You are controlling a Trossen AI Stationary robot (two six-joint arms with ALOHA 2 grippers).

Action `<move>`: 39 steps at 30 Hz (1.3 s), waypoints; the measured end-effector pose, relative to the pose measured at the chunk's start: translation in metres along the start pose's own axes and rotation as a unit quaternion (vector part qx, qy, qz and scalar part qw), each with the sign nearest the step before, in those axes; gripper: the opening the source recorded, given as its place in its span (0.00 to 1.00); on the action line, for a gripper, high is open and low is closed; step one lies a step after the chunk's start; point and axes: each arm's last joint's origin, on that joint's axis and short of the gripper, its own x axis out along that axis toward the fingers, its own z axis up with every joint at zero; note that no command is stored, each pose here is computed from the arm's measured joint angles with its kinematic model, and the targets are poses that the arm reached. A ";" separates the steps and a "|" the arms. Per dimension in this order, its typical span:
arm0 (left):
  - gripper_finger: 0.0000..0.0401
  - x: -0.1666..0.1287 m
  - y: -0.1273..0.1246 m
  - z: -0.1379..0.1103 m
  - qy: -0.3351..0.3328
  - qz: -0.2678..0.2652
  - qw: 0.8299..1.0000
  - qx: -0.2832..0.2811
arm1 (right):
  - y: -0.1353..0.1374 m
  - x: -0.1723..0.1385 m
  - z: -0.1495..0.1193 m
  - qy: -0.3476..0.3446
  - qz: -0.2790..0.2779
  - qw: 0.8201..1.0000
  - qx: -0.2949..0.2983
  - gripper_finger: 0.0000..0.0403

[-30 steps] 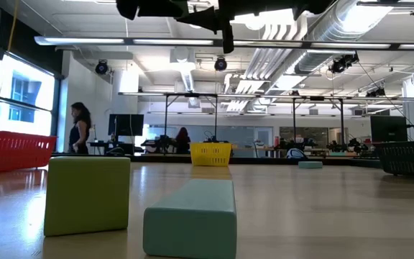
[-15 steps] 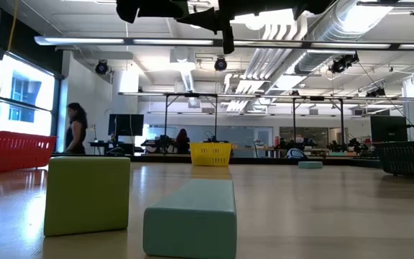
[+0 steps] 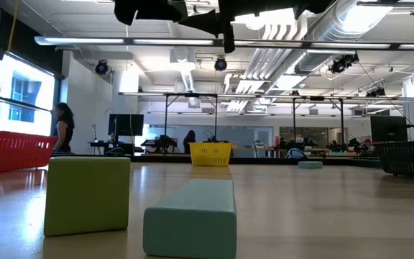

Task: Sort & place blocks by color
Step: Put the blue block into the red bin

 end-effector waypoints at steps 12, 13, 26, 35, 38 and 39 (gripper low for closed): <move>0.27 -0.015 -0.016 -0.020 0.124 -0.006 0.991 0.040 | -0.001 0.000 0.000 -0.001 -0.005 1.000 -0.019 0.58; 0.27 -0.019 -0.018 -0.022 0.136 -0.014 0.990 0.038 | -0.001 0.000 0.000 0.000 -0.006 1.000 -0.025 0.58; 0.27 -0.066 -0.018 -0.055 0.269 -0.089 0.951 -0.125 | -0.009 -0.002 -0.015 0.077 -0.046 0.995 -0.040 0.58; 0.28 -0.084 -0.016 -0.076 0.393 -0.105 0.887 -0.217 | 0.002 -0.008 -0.035 0.150 -0.042 0.987 -0.049 0.58; 0.28 -0.089 -0.016 -0.080 0.431 -0.111 0.864 -0.234 | 0.005 -0.011 -0.044 0.191 -0.042 0.980 -0.033 0.58; 0.28 -0.090 -0.016 -0.081 0.443 -0.114 0.856 -0.240 | 0.006 -0.013 -0.048 0.206 -0.043 0.977 -0.027 0.58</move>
